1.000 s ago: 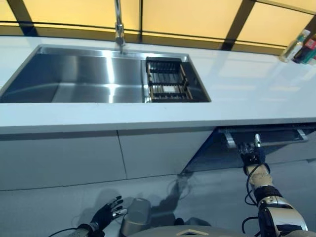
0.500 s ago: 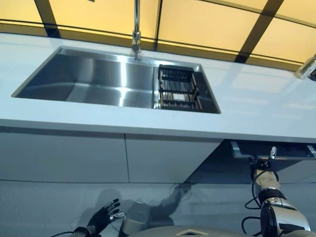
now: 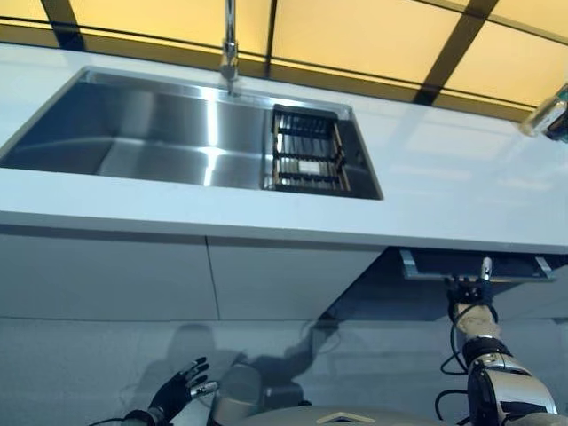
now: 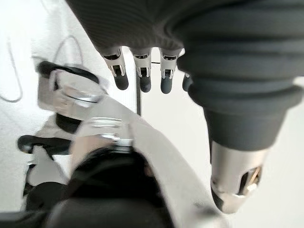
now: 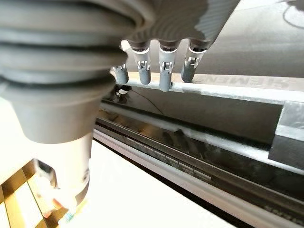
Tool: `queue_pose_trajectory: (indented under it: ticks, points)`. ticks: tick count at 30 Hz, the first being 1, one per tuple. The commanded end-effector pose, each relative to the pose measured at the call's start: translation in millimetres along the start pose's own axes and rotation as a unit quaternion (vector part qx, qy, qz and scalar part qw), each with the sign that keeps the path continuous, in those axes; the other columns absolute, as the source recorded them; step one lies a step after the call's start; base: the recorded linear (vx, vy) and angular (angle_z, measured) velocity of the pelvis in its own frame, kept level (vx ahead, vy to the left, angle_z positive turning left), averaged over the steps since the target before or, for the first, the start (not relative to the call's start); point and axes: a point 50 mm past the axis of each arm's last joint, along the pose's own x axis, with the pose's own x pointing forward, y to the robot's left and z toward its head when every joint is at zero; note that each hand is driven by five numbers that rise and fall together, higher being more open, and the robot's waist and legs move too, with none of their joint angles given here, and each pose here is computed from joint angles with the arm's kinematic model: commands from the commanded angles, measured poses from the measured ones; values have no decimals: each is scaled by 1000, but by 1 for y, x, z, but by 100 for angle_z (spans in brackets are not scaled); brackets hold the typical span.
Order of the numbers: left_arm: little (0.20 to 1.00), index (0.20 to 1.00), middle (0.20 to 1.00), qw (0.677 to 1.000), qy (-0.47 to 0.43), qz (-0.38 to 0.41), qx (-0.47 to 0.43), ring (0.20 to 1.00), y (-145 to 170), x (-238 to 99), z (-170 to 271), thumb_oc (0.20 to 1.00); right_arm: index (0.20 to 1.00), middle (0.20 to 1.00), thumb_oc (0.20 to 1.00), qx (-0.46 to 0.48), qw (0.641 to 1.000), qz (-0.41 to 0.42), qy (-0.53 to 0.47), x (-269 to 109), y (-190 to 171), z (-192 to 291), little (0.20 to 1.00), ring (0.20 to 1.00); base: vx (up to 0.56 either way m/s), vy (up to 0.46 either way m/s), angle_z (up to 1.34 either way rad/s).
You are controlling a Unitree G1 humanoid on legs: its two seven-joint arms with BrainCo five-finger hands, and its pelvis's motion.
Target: Pick up plates and place into dishwasher.
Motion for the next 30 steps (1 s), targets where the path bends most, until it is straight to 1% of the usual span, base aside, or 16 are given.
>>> queue_pose_trajectory:
  ticks: [1, 10, 15, 19, 23, 28, 30]
  points:
    - [1000, 1000, 1000, 997, -76, -24, -7, 1000, -13, 3, 19, 1000, 1000, 1000, 1000, -23, 986, 158, -50, -3, 98, 32, 1000, 1000, -38, 175, -1]
    - [1000, 1000, 1000, 989, -131, -66, -19, 1000, -28, 11, 48, 1000, 1000, 1000, 1000, -49, 985, 149, -64, -1, 91, 51, 1000, 1000, -33, 124, -1]
    - [1000, 1000, 1000, 985, -152, -74, -29, 1000, -33, 15, 57, 1000, 1000, 1000, 1000, -79, 979, 172, -70, -4, 90, 52, 1000, 1000, -75, 74, -7]
    - [1000, 1000, 1000, 981, -177, -67, -42, 1000, -34, 16, 66, 1000, 1000, 1000, 1000, -109, 971, 200, -77, -10, 88, 51, 1000, 1000, -84, 52, -13]
    - [1000, 1000, 1000, 976, -206, -42, -57, 1000, -29, 15, 74, 1000, 1000, 1000, 1000, -122, 964, 222, -80, -18, 78, 54, 1000, 1000, -85, 15, -14]
    - [1000, 1000, 1000, 972, -225, -21, -63, 1000, -27, 16, 78, 1000, 1000, 1000, 1000, -184, 955, 207, -110, -23, 67, 60, 1000, 1000, -58, -3, -17]
    - [1000, 1000, 1000, 969, -237, -12, -73, 1000, -24, 16, 80, 1000, 1000, 1000, 1000, -217, 946, 195, -141, -25, 66, 68, 1000, 1000, -60, 5, -17]
